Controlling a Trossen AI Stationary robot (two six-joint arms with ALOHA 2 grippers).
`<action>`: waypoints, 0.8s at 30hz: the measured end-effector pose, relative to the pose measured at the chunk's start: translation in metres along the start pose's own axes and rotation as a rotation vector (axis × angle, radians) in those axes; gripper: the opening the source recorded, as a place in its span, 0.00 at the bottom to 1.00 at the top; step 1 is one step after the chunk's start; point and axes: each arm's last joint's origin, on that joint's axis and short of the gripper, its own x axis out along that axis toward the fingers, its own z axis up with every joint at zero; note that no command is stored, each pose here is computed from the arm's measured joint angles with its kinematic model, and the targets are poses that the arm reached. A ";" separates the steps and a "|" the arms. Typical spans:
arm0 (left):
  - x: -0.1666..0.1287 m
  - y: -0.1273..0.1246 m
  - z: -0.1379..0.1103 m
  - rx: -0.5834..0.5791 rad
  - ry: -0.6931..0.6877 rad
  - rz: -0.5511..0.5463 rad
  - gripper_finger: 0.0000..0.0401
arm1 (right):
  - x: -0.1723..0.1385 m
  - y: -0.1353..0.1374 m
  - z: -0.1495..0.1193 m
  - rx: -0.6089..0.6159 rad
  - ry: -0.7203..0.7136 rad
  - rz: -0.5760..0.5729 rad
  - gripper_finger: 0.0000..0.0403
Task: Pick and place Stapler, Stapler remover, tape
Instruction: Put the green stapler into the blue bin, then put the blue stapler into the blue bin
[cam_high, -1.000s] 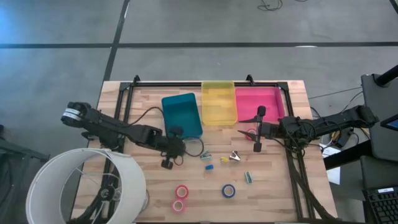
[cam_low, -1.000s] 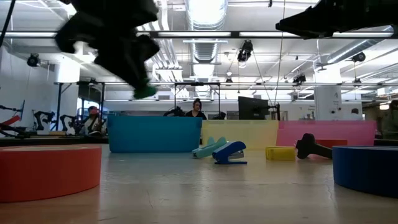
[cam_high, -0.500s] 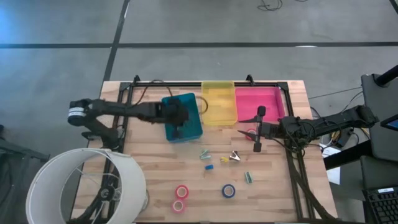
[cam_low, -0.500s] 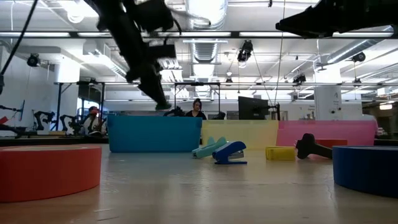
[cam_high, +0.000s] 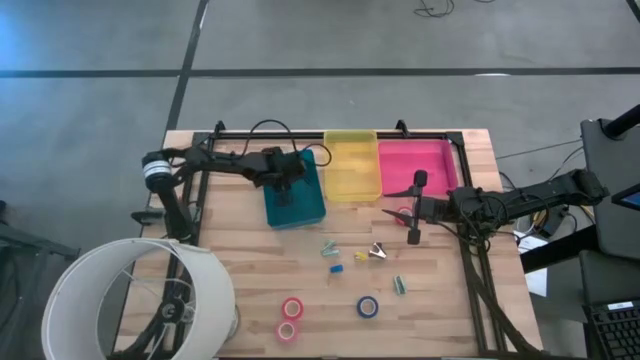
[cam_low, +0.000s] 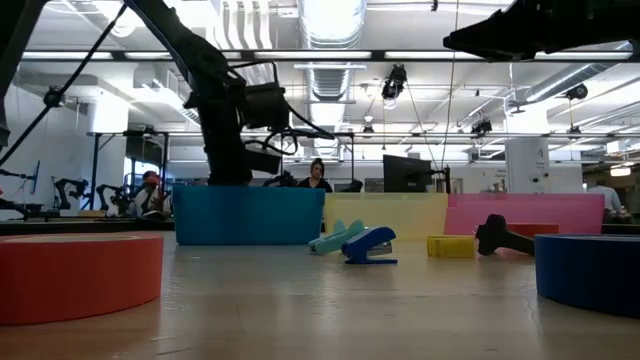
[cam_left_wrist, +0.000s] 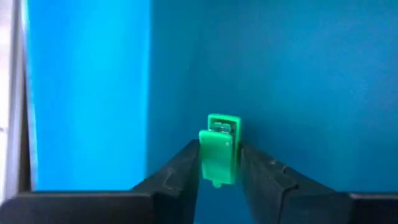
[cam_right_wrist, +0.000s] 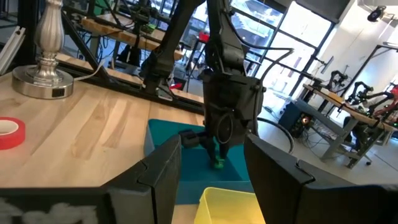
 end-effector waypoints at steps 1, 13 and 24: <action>0.000 0.001 0.000 0.003 0.001 0.019 0.31 | 0.000 0.000 0.000 0.000 0.000 0.000 0.43; -0.027 0.008 0.004 -0.129 -0.075 0.111 0.39 | 0.000 0.001 -0.002 0.083 0.011 0.003 0.43; -0.088 -0.023 0.020 -0.087 -0.438 -0.381 0.38 | 0.000 0.003 -0.004 0.214 0.018 0.082 0.43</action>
